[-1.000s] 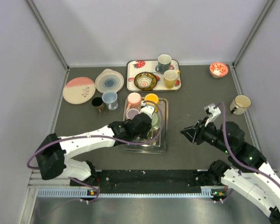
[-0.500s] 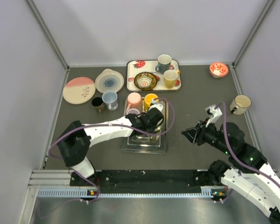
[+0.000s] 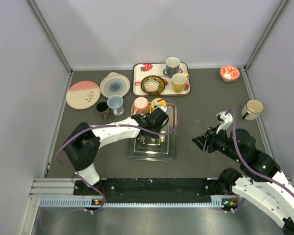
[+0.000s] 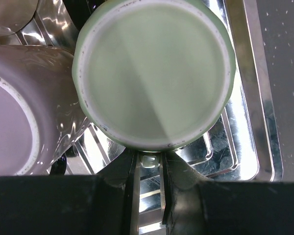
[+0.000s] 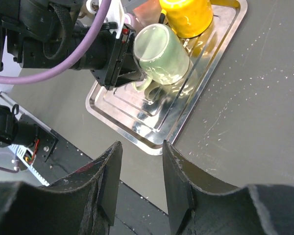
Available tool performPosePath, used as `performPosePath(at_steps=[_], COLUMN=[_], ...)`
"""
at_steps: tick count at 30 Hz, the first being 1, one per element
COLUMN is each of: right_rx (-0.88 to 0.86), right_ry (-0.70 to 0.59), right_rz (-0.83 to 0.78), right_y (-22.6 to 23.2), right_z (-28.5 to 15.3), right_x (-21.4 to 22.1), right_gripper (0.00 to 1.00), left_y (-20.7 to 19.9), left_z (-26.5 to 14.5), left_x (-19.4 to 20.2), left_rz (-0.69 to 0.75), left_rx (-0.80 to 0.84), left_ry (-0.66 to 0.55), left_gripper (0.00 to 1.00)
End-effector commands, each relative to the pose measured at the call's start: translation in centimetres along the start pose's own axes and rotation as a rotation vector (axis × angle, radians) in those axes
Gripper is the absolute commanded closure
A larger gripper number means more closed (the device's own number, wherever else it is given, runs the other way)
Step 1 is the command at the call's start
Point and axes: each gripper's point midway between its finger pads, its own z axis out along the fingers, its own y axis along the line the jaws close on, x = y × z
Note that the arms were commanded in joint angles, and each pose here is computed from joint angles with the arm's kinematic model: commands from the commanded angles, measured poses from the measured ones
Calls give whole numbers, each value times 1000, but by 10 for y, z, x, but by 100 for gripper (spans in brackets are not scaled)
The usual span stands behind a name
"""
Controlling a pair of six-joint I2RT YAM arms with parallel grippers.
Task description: Turn the mug right side up
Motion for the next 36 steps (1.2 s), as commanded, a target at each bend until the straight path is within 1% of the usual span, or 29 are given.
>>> performPosePath(at_steps=[1, 4, 5, 6, 7, 10, 14, 15, 16, 17, 18, 19, 21, 22, 24, 25, 26, 27, 28, 29, 30, 32, 34, 36], right_rx=[2, 14, 17, 20, 32, 50, 105, 123, 184, 239, 302, 420, 560, 642, 731, 780, 812, 886, 872, 890, 955, 984, 1069, 1121], right_ry=[-54, -51, -53, -53, -54, -58, -41, -42, -61, -53, -47, -79, -71, -97, -119, -105, -98, -117, -82, -93, -105, -90, -55, -63], right_rz=[-8, -8, -8, -9, -9, -12, -16, -15, -12, -3, -6, -14, -43, -62, -73, -71, -59, -2, 40, 91, 160, 251, 312, 403], right_y=[4, 2, 1, 1, -1, -3, -10, -12, -22, -30, -38, -57, -76, -87, -99, -107, -113, -129, -134, -143, -165, -184, -208, -230], right_z=[-8, -8, -8, -9, -8, -8, -6, -8, -9, -7, -13, -18, -24, -29, -35, -32, -31, -38, -27, -26, -32, -23, -21, -21], right_x=[-16, -16, -17, -17, -18, -21, -22, -25, -30, -31, -33, -41, -49, -57, -73, -76, -78, -87, -84, -87, -85, -79, -69, -62], right_gripper=[61, 59, 59, 58, 55, 51, 45, 44, 40, 39, 38, 36, 34, 32, 32, 31, 31, 30, 30, 30, 30, 30, 29, 28], left_y=[-6, -4, -4, -5, -5, -4, -2, -3, -3, -4, -8, -10, -19, -21, -29, -31, -34, -37, -38, -38, -37, -33, -29, -25], left_z=[2, 4, 4, 5, 6, 2, -10, -18, -23, -29, -45, -52, -75, -81, -102, -106, -110, -120, -120, -122, -126, -122, -122, -123], left_x=[-33, -32, -30, -30, -28, -26, -27, -31, -30, -30, -36, -34, -39, -38, -41, -40, -41, -42, -40, -39, -39, -34, -28, -26], left_rz=[-40, -43, -43, -42, -38, -40, -48, -54, -57, -59, -61, -58, -51, -48, -48, -51, -54, -56, -66, -73, -81, -98, -112, -122], left_rx=[29, 31, 33, 32, 34, 36, 48, 61, 72, 87, 115, 129, 171, 181, 226, 240, 256, 277, 286, 292, 300, 295, 293, 292], left_ry=[-82, -62, -54, -49, -40, -39, -60, -81, -82, -87, -122, -133, -184, -198, -245, -262, -279, -305, -316, -327, -342, -351, -356, -374], left_gripper=[100, 99, 96, 89, 79, 66, 59, 59, 58, 57, 56, 55, 53, 53, 51, 50, 50, 49, 48, 47, 46, 44, 43, 42])
